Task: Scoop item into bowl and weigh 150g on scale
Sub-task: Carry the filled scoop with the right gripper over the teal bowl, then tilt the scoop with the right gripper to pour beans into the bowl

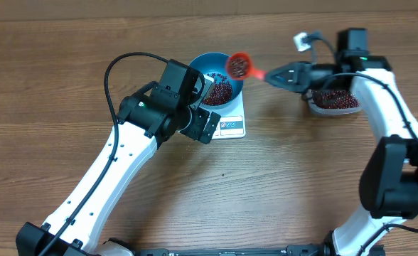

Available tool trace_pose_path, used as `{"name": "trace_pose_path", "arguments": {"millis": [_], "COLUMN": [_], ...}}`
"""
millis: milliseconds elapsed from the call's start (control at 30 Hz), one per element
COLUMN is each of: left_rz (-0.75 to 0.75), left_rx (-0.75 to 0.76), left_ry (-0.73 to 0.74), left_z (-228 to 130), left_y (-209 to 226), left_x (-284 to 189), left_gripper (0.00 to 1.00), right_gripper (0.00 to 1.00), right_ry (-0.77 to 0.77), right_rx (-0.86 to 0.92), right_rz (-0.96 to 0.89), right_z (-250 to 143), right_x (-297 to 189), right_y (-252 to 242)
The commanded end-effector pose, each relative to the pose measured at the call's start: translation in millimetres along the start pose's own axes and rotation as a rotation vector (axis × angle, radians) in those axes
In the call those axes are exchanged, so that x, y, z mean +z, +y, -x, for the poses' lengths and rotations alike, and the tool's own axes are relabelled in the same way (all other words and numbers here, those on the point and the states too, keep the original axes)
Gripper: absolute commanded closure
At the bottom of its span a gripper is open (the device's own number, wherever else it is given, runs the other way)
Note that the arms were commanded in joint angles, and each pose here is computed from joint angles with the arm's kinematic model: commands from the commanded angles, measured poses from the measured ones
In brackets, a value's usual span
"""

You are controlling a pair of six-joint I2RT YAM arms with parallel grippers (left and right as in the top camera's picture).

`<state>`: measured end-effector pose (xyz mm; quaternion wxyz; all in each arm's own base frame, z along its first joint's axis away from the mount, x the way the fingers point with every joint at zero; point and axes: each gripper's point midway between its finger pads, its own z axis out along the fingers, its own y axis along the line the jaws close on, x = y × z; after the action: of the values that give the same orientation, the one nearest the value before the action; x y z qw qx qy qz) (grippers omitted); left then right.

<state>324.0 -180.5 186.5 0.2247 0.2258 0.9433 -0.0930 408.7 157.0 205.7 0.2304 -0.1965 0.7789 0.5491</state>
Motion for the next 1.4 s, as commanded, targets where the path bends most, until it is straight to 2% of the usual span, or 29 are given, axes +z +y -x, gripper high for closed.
{"name": "trace_pose_path", "arguments": {"millis": [0,367,733,1367], "left_rz": [-0.005,-0.005,-0.005,-0.005], "left_rx": [-0.009,-0.009,-0.009,-0.009], "left_ry": [-0.023,-0.023,-0.023,-0.023], "left_z": [2.1,2.1,2.1,2.1], "left_y": [0.2,0.2,0.2,0.3], "left_x": [-7.1,-7.1,-7.1,-7.1], "left_gripper": [0.00,0.00,0.00,0.00], "right_gripper": [0.96,0.96,0.96,0.96], "right_ry": [0.023,0.140,0.325,0.276], "right_rx": [-0.019,-0.151,-0.324,-0.414], "right_rz": [-0.148,-0.420,-0.720,-0.747], "right_z": [17.0,24.5,3.5,18.6], "right_x": [8.8,38.3,56.6,53.6], "right_y": [1.5,6.9,1.9,24.7]}}
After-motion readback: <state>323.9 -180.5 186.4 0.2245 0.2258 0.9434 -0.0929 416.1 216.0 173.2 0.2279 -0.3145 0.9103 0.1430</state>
